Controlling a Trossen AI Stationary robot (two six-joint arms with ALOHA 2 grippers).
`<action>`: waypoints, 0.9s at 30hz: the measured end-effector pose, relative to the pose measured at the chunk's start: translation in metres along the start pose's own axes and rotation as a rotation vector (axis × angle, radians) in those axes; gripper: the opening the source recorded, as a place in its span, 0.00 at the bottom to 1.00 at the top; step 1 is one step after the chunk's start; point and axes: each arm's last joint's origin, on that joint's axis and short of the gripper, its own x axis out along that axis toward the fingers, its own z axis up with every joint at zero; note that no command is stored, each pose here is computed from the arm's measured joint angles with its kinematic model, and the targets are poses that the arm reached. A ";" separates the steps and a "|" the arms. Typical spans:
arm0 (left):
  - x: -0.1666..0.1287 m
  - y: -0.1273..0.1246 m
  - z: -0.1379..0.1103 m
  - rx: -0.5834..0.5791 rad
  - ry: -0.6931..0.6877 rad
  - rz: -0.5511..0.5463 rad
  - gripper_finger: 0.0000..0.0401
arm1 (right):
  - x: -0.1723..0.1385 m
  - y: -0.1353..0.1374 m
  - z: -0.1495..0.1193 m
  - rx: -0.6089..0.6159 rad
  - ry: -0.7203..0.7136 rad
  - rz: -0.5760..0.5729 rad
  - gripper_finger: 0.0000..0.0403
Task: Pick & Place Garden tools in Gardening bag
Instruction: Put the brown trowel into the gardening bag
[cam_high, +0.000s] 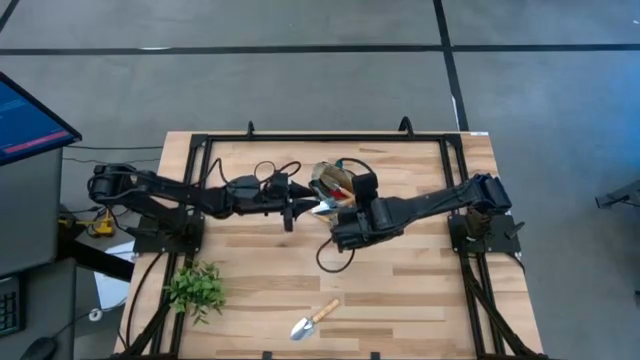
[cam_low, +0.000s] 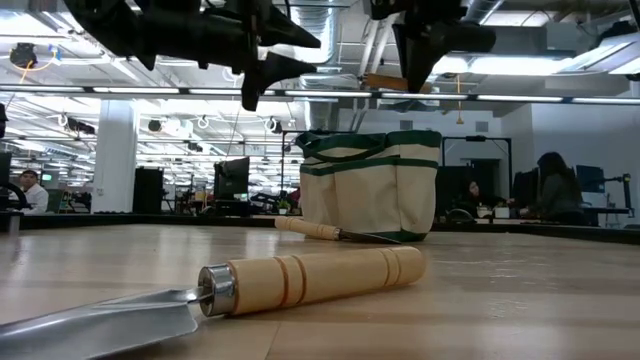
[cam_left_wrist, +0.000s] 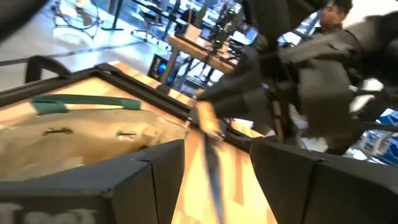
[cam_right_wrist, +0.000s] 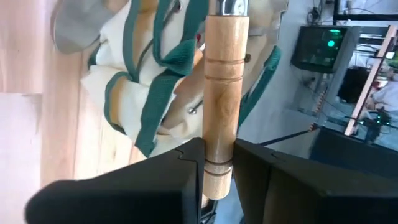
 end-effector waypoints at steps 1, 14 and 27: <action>0.000 0.001 0.000 0.000 -0.002 0.002 0.43 | 0.000 0.000 0.000 -0.002 0.000 0.006 0.12; 0.000 0.001 -0.006 -0.024 0.097 -0.055 0.42 | -0.002 0.001 0.000 -0.019 -0.003 -0.006 0.12; -0.001 0.003 -0.010 -0.026 0.138 -0.035 0.42 | -0.002 0.001 0.000 -0.020 -0.004 -0.021 0.12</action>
